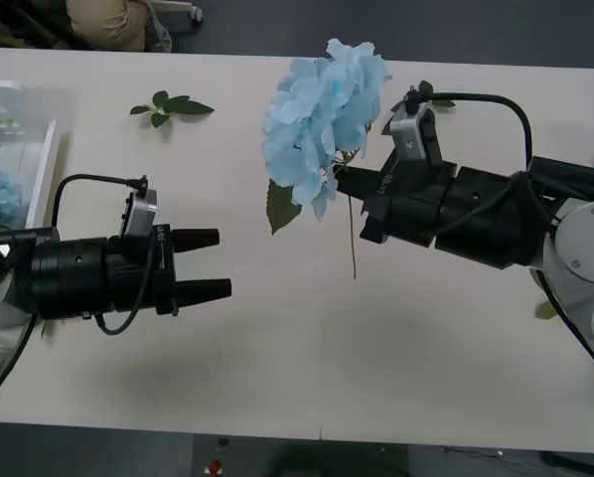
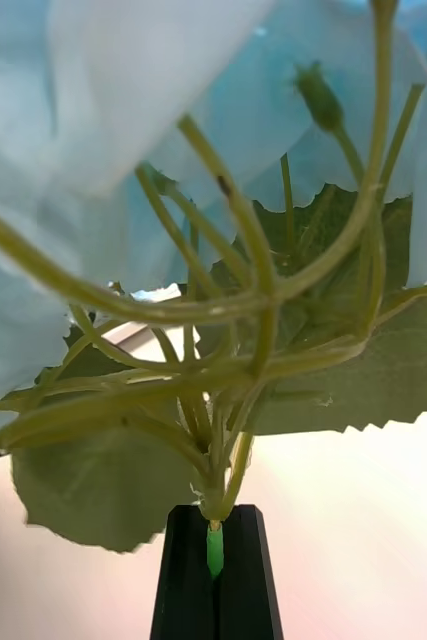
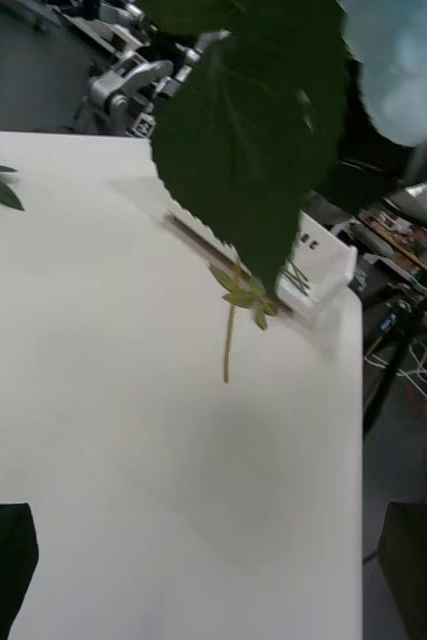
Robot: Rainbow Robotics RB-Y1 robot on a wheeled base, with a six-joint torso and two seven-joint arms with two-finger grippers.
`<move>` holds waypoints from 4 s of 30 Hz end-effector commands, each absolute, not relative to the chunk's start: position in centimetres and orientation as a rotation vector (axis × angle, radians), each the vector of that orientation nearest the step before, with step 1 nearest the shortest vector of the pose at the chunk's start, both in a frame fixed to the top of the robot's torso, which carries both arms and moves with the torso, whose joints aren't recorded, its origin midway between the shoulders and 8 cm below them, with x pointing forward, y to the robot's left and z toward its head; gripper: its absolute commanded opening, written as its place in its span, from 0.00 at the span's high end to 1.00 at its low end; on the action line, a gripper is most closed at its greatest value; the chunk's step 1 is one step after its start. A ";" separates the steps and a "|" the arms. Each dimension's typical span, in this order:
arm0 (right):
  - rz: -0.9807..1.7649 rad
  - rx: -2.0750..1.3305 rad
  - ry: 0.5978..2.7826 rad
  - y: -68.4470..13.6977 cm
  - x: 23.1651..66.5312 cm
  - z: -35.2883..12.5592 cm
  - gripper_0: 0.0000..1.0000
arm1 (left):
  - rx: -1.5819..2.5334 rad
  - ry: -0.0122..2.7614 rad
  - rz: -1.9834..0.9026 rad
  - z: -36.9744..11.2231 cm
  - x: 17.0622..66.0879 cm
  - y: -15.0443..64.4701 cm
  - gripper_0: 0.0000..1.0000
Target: Put the red flowers into the right box and the blue flowers into the left box
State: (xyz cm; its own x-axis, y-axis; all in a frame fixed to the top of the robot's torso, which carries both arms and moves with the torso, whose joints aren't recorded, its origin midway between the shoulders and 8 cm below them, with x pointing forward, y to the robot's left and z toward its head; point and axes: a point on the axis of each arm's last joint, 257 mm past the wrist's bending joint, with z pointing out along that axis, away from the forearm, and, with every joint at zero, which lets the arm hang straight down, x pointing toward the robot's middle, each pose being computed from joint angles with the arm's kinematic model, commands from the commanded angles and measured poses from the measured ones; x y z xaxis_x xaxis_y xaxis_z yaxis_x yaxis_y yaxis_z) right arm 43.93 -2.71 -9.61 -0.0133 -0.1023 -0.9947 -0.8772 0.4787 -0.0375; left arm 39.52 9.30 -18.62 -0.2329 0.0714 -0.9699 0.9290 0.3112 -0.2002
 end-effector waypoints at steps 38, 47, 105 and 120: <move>0.757 -1.038 1.327 2.0 41.4 -8.2 1.00 | 0.757 1.553 -1.160 -17.8 45.6 -7.3 1.00; 0.724 -1.030 1.332 1.4 42.0 -8.3 0.27 | 0.743 1.555 -1.173 -17.6 45.7 -6.7 1.00; 0.794 -1.558 1.565 -8.6 38.6 -18.3 0.02 | 0.175 2.549 0.605 -17.9 45.8 71.0 1.00; 0.824 -1.557 1.541 -4.4 38.1 -19.6 0.02 | 0.002 2.573 0.647 -21.6 45.2 71.9 1.00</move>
